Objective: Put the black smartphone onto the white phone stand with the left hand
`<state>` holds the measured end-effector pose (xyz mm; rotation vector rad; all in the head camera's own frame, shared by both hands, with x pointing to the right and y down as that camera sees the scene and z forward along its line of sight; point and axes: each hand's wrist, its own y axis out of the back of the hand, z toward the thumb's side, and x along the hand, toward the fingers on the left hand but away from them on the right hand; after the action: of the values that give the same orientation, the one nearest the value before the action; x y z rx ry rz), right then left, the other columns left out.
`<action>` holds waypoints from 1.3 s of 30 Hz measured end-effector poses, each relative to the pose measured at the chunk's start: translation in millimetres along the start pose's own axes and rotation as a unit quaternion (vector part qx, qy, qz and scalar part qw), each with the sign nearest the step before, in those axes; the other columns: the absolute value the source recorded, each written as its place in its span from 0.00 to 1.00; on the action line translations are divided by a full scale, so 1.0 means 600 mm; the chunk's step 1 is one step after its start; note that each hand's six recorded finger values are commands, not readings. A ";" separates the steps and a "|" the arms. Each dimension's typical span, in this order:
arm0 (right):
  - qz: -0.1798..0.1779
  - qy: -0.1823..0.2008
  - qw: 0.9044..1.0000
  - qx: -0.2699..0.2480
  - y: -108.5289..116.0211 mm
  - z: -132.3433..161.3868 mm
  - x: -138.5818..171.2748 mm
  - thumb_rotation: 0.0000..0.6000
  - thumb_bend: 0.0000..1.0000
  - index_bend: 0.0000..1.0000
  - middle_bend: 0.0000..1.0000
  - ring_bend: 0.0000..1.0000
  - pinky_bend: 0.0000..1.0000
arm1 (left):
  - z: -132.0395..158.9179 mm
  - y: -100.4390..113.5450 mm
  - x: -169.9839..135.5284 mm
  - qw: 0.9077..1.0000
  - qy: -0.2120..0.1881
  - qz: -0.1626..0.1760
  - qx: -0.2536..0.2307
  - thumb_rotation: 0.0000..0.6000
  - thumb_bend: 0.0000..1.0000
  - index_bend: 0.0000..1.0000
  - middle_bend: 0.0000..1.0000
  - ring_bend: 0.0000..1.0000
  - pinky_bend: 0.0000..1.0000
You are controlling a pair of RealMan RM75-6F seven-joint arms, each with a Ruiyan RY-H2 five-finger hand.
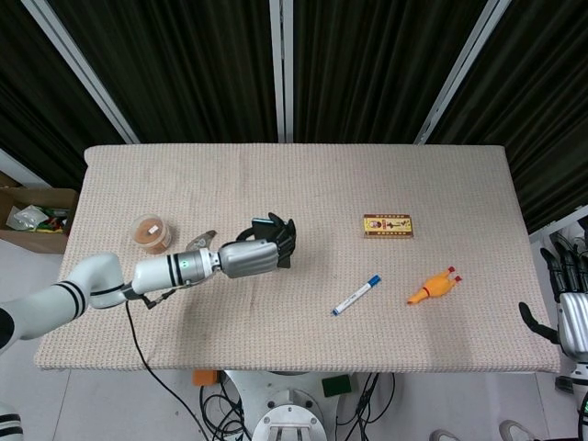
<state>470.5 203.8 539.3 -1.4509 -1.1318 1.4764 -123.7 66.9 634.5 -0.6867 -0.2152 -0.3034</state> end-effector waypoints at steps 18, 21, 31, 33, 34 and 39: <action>0.003 -0.007 1.000 -0.001 0.001 -0.012 0.001 1.00 0.33 0.00 0.00 0.00 0.00 | 0.024 -0.045 0.037 0.997 -0.020 -0.071 -0.002 1.00 0.33 0.73 0.74 0.57 0.48; 0.005 -0.005 1.000 -0.001 0.000 -0.010 0.000 1.00 0.33 0.00 0.00 0.00 0.00 | 0.031 -0.045 0.034 0.997 -0.031 -0.073 0.001 1.00 0.33 0.73 0.74 0.57 0.48; 0.006 -0.005 1.000 0.002 -0.002 -0.008 0.001 1.00 0.33 0.00 0.00 0.00 0.00 | 0.039 -0.049 0.022 0.997 -0.034 -0.076 -0.006 1.00 0.33 0.73 0.74 0.57 0.48; 0.007 -0.006 1.000 0.002 -0.003 -0.008 0.001 1.00 0.33 0.00 0.00 0.00 0.00 | 0.039 -0.048 0.022 0.997 -0.032 -0.073 -0.009 1.00 0.33 0.73 0.74 0.57 0.48; 0.007 -0.006 1.000 0.002 -0.003 -0.008 0.001 1.00 0.33 0.00 0.00 0.00 0.00 | 0.040 -0.048 0.022 0.997 -0.032 -0.071 -0.010 1.00 0.33 0.73 0.74 0.57 0.48; 0.010 -0.009 1.000 0.002 -0.008 -0.010 0.002 1.00 0.33 0.00 0.00 0.00 0.00 | 0.044 -0.047 0.024 0.997 -0.028 -0.064 -0.018 1.00 0.33 0.73 0.73 0.56 0.47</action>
<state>476.2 206.6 543.7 -1.4538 -1.1283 1.5081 -122.7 60.4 674.9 -0.7183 -0.3083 -0.4118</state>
